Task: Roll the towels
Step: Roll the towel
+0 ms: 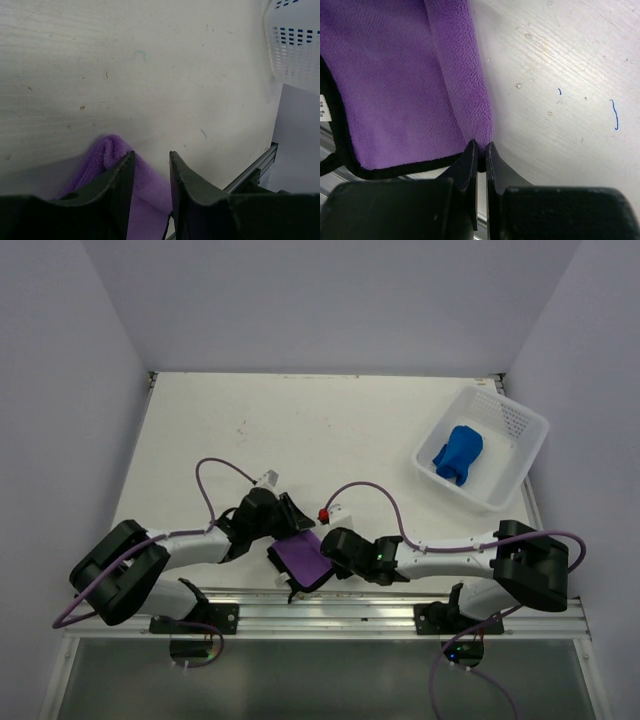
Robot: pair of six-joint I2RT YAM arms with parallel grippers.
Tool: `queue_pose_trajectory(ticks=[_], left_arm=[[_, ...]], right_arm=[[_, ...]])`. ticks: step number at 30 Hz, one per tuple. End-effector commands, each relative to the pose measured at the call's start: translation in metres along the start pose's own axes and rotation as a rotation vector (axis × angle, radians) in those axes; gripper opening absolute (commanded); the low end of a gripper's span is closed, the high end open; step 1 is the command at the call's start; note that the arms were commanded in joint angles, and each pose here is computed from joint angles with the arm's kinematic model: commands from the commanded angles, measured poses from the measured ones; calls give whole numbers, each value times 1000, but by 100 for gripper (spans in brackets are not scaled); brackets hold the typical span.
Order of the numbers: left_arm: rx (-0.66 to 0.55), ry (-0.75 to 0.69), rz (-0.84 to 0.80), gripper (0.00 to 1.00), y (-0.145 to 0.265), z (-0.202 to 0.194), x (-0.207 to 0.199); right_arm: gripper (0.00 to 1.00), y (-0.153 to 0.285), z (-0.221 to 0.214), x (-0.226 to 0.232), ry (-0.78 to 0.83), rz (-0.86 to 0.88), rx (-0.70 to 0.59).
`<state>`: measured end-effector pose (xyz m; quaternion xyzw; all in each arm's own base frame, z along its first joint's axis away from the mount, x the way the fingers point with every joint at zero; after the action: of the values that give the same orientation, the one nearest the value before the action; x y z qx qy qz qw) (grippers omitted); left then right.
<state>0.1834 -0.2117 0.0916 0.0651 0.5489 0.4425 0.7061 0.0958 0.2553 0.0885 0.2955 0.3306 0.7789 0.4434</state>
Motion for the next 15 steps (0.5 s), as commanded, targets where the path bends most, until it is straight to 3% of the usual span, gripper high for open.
queue_pose_trajectory(ticks=[1, 15], left_arm=[[-21, -60, 40, 38, -2, 3, 3], [-6, -158, 135, 36, 6, 6, 1]], right_arm=[[0, 1, 5, 5, 16, -16, -21], [0, -1, 1, 7, 26, -31, -24]])
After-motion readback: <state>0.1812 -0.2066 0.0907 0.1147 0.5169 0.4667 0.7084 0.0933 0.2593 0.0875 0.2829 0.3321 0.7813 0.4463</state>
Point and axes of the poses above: each gripper's point midway between its finger pads, its own y axis back along the fingers, its own x axis along the line the jaws close on, z = x × y, the point moved 8 cm from there along y, back along the fingers, and after that the axes turned 4 degrees about -y, right-handed, at the moved point
